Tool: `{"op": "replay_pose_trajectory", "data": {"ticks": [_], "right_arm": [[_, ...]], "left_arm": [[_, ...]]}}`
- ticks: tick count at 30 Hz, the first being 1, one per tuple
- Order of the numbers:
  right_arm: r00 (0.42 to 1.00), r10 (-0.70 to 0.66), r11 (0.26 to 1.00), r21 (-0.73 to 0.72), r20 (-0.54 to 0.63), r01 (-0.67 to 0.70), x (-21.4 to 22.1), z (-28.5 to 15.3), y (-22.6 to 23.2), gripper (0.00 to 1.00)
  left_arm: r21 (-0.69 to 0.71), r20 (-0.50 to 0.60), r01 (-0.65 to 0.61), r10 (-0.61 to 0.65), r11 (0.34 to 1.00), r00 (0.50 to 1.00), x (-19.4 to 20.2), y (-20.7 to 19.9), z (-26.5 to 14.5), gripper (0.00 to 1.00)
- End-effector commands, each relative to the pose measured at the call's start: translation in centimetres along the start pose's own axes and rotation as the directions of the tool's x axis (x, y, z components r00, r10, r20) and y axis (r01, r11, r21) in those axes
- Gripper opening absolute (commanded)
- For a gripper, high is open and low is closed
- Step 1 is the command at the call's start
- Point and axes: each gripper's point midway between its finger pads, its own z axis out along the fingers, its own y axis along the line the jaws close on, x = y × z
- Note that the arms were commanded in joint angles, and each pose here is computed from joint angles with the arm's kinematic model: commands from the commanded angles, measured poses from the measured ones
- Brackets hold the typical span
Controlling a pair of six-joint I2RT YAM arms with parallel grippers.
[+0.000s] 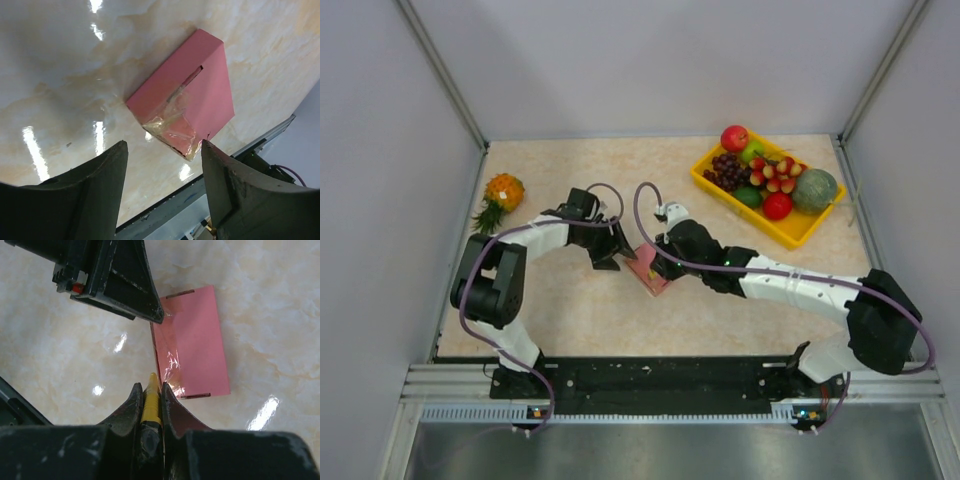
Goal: Unpack the express box
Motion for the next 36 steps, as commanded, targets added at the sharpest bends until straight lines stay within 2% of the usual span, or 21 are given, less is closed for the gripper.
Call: {"op": "replay_pose_trajectory", "data": {"ticks": [1,9,18,27,36], "right_arm": [[0.992,-0.039,0.998,-0.047,0.121,0.045,-3.1,1.1,1.7,0.0],[0.985,-0.068,0.997,-0.034,0.159,0.075,-2.8,2.8,1.3,0.0],[0.989,-0.077,0.997,-0.022,0.125,0.08,-1.1,4.4,0.8,0.0],[0.987,-0.074,0.997,-0.006,0.142,0.076,-1.6,4.6,0.5,0.0],[0.995,-0.068,0.997,-0.025,0.071,0.07,0.4,5.3,0.6,0.0]], "left_arm": [[0.054,0.008,-0.068,0.067,0.996,0.998,-0.5,-1.1,1.0,0.63],[-0.027,-0.01,-0.065,0.065,0.998,0.998,-1.0,0.8,2.6,0.5],[-0.087,-0.015,-0.075,0.074,0.993,0.997,-0.7,2.2,2.9,0.5],[-0.114,-0.014,-0.081,0.08,0.99,0.997,-0.7,2.8,2.9,0.49],[-0.117,-0.014,-0.073,0.071,0.991,0.997,-0.7,2.9,3.0,0.49]]}}
